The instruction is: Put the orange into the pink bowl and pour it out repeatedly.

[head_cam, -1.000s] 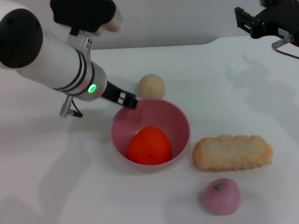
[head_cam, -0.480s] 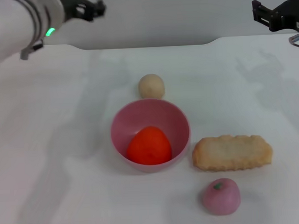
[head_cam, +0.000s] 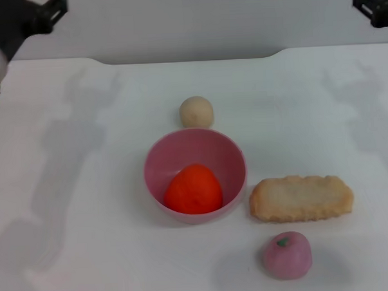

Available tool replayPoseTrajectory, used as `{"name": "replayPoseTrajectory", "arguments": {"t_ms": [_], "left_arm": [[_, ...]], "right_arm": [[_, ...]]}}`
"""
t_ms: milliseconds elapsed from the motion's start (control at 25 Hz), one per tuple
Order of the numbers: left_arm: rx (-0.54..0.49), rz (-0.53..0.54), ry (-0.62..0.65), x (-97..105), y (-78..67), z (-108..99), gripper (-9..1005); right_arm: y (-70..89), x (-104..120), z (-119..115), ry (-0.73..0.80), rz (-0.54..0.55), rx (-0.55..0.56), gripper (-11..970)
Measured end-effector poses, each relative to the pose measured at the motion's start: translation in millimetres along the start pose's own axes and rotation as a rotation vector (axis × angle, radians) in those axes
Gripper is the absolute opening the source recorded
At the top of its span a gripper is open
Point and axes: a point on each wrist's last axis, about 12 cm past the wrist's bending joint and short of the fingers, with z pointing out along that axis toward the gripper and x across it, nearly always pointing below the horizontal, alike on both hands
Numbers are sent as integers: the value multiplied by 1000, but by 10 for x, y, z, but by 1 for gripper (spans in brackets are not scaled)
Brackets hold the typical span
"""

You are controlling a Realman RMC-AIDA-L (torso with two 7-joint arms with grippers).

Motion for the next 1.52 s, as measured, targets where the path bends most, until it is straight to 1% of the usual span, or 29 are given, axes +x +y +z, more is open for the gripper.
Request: {"name": "replayPoseTrajectory", "arguments": {"t_ms": [40, 120, 160, 200, 240, 280, 320, 360, 520, 560, 680, 920, 1200, 1520], "left_arm": [[-19, -62, -41, 150, 75, -84, 808], [-38, -141, -67, 379, 153, -164, 808], [-40, -146, -58, 435, 159, -167, 808], [-40, -146, -58, 435, 159, -167, 808], [-44, -150, -46, 524, 172, -171, 808], [-44, -150, -46, 524, 172, -171, 808], [-44, -156, -37, 658, 174, -146, 808], [-41, -166, -33, 727, 169, -127, 808], [-39, -186, -36, 819, 154, -94, 808], [-46, -207, -38, 877, 159, -92, 808], [-55, -221, -42, 922, 173, -100, 808], [-63, -237, -52, 967, 184, -113, 808], [-59, -235, -45, 1012, 175, -126, 808], [-58, -237, -67, 1030, 167, -151, 808]], "right_arm": [[13, 37, -32, -37, 5, 23, 780], [63, 114, -96, -103, 0, 55, 786], [83, 147, -118, -125, -5, 66, 787], [109, 193, -139, -145, -10, 73, 787], [143, 268, -144, -144, -7, 70, 787], [143, 268, -144, -144, -7, 70, 787], [153, 309, -142, -135, -3, 67, 787], [163, 350, -141, -127, 2, 63, 787], [162, 474, -162, -117, 24, 68, 787], [154, 492, -175, -114, 29, 71, 787], [105, 563, -214, -105, 69, 89, 788], [87, 688, -212, -95, 119, 91, 788], [47, 722, -214, -82, 125, 97, 788], [57, 762, -186, -68, 148, 92, 787]]}}
